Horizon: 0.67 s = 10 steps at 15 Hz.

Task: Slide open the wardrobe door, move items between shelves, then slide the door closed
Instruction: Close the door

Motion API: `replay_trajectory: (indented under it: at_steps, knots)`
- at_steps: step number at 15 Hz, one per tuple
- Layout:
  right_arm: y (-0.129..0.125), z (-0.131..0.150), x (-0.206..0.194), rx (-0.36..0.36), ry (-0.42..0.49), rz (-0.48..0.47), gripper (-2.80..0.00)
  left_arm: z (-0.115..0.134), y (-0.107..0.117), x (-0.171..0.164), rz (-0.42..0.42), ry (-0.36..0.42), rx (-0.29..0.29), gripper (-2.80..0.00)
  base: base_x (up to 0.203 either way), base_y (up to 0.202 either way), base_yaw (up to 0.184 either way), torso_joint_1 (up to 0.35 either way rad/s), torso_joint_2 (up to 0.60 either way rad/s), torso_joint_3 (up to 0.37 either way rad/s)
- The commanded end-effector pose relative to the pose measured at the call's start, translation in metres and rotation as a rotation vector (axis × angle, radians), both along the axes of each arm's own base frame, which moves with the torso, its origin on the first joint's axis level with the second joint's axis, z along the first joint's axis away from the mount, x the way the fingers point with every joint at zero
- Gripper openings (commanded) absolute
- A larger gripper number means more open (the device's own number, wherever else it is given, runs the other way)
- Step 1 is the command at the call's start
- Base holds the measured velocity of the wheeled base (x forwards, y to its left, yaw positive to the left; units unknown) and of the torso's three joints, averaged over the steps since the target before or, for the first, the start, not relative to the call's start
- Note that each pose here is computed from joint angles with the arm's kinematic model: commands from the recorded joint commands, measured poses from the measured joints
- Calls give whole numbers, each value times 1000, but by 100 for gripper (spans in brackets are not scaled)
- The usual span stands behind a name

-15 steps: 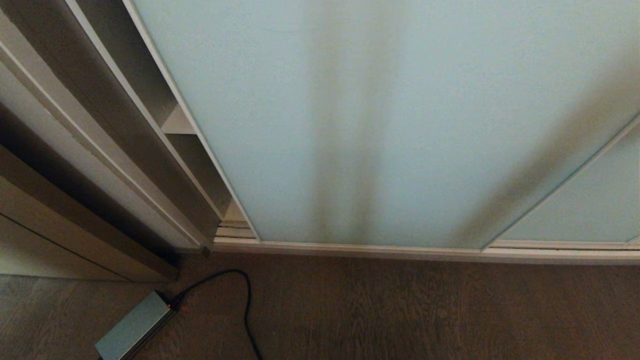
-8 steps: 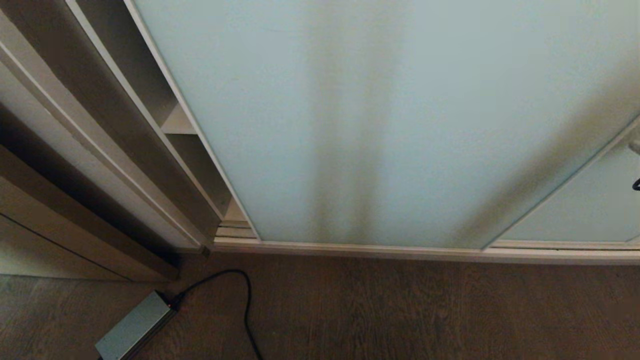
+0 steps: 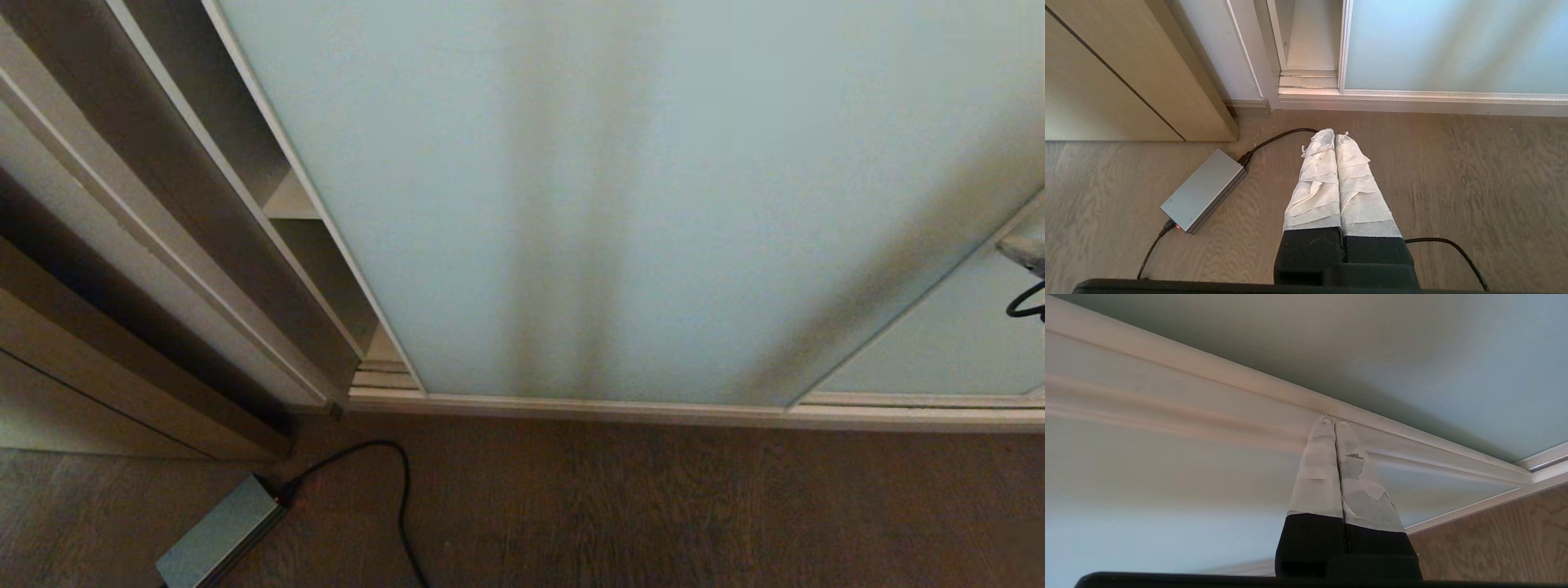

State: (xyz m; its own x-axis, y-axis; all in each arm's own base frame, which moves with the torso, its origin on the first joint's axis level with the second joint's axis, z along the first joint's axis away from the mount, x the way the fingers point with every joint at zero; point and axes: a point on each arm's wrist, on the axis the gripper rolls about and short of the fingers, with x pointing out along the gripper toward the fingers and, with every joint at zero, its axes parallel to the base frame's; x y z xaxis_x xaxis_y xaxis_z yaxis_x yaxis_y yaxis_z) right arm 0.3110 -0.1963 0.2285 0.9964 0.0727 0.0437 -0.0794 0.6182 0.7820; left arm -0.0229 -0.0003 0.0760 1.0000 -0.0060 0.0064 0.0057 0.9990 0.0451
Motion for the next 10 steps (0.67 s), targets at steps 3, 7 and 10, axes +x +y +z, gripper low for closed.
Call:
replay_trajectory:
  at_steps: [3, 7, 10]
  knots:
    - [0, -3, 2, 6, 4, 6, -280, 0, 0, 0, 0, 0, 0, -280, 0, 0, 0, 0, 0, 0]
    - [0, -6, 4, 10, 10, 9, -280, 0, 0, 0, 0, -1, 1, -280, 0, 0, 0, 0, 0, 0]
    - [13, -6, 5, 11, 14, 40, -280, 0, 0, 0, 0, -1, 0, -280, 0, 0, 0, 0, 0, 0]
